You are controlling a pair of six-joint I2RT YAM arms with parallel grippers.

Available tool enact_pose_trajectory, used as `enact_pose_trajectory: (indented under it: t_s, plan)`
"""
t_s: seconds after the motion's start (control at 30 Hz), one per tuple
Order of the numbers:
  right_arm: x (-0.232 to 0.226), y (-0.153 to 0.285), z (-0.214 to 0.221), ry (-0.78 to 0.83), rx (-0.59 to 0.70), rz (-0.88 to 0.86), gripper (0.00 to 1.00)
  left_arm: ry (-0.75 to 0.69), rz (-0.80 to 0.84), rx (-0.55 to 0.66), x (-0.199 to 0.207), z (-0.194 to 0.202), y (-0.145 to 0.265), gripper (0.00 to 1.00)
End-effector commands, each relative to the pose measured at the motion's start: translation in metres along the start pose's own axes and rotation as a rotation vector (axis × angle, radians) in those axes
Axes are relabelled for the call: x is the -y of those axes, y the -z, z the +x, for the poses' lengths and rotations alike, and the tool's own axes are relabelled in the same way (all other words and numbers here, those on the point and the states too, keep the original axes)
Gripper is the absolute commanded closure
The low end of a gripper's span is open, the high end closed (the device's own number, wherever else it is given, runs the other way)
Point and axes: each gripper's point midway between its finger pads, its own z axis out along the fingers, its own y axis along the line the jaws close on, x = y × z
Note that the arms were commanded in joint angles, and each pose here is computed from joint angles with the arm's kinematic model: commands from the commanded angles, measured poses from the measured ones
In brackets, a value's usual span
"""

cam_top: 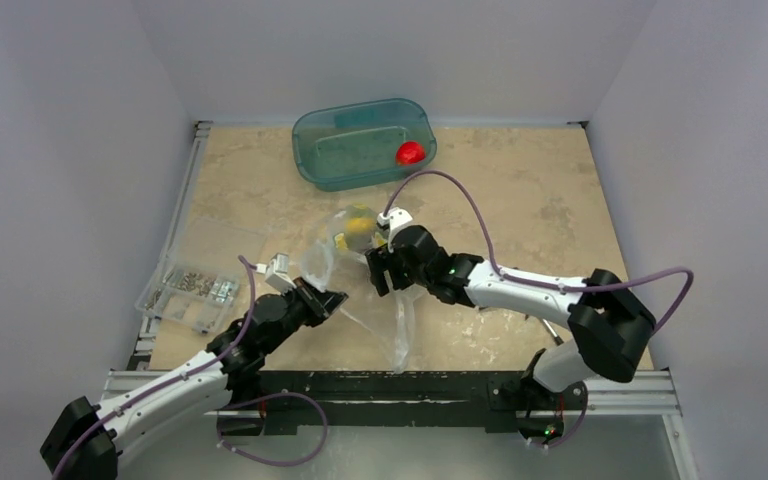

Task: Take the fake fruits out of the plastic bag
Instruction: Adjust the plastic bag at the center of the board.

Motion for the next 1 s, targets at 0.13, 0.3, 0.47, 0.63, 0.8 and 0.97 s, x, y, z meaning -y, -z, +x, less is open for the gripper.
enact_pose_trajectory:
  t_s: [0.13, 0.3, 0.47, 0.63, 0.8, 0.97]
  plan:
    - [0.094, 0.009, -0.041, -0.240, 0.220, 0.374, 1.00, 0.009, -0.142, -0.042, -0.020, 0.003, 0.019, 1.00]
    - [0.138, 0.036, -0.083, -0.288, 0.274, 0.450, 1.00, -0.087, -0.226, 0.049, -0.027, -0.029, 0.063, 1.00]
    - [0.132, 0.063, -0.128, -0.276, 0.373, 0.420, 1.00, -0.063, -0.072, 0.107, -0.001, -0.042, 0.084, 1.00]
    - [0.117, 0.082, -0.176, -0.233, 0.419, 0.366, 1.00, -0.109, -0.009, 0.108, 0.027, -0.055, 0.109, 1.00]
    - [0.096, 0.071, -0.189, -0.190, 0.388, 0.249, 1.00, -0.154, 0.015, -0.010, 0.042, -0.038, 0.096, 1.00]
    - [0.076, 0.053, -0.157, -0.137, 0.247, 0.146, 0.97, -0.236, -0.027, -0.165, 0.044, -0.017, 0.087, 0.92]
